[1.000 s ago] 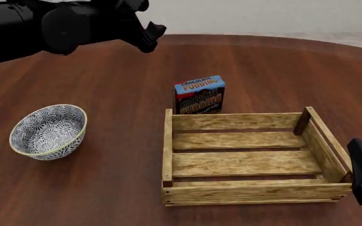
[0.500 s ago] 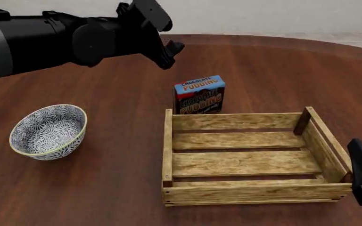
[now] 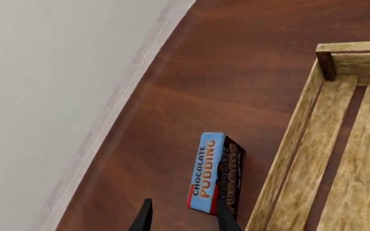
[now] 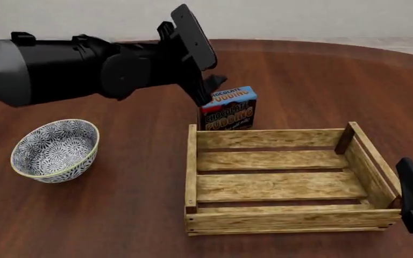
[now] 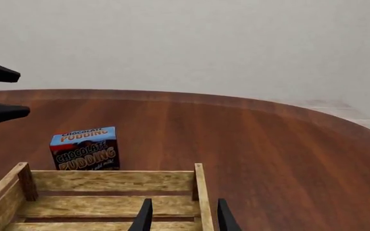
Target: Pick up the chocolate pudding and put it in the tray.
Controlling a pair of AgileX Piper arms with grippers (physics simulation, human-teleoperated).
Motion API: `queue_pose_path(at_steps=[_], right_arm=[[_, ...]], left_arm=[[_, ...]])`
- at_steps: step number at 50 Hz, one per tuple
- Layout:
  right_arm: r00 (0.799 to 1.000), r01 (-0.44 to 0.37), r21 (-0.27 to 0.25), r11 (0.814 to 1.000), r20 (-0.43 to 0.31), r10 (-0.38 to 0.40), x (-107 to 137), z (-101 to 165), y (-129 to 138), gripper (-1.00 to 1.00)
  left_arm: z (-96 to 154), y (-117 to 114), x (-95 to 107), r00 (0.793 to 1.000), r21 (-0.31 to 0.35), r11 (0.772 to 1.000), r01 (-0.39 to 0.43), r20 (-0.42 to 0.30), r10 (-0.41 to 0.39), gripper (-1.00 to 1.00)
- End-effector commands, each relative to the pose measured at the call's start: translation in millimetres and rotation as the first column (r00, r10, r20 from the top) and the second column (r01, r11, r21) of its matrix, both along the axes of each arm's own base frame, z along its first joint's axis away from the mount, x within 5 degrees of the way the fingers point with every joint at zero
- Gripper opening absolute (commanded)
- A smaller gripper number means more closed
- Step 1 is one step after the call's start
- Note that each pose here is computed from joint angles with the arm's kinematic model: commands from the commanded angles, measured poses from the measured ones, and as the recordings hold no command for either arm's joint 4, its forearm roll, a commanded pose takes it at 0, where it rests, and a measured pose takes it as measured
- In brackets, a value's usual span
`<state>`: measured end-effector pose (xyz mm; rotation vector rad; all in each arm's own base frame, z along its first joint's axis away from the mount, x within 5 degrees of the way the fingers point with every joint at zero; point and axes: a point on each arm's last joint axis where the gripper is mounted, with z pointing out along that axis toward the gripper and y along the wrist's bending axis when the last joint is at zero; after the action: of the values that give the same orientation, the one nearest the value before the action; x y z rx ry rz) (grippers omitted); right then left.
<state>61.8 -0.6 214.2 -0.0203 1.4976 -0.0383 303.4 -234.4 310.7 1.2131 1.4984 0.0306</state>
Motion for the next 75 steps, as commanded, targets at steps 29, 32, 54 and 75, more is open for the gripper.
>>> queue_pose_path(at_steps=[29,32,54,75], right_arm=[[1.000,0.005,-0.017,1.000,-0.005,-0.005,2.3,0.6,-0.3,1.00],[1.000,0.005,-0.018,1.000,-0.003,-0.005,1.8,0.5,-0.3,1.00],[1.000,0.003,-0.021,1.000,0.002,-0.003,1.1,0.8,-0.1,1.00],[1.000,0.007,-0.022,1.000,-0.004,-0.007,2.9,0.5,-0.4,1.00]], left_arm=[[-21.0,-11.9,8.4,0.999,0.072,0.997,0.035,0.007,-0.036,1.00],[-22.6,-12.1,9.0,0.999,0.075,0.997,0.035,0.005,-0.035,1.00],[-30.2,-17.7,24.8,0.999,0.074,0.997,0.015,-0.031,-0.013,1.00],[-42.9,-26.2,29.8,0.999,0.070,0.997,0.020,-0.042,-0.017,1.00]])
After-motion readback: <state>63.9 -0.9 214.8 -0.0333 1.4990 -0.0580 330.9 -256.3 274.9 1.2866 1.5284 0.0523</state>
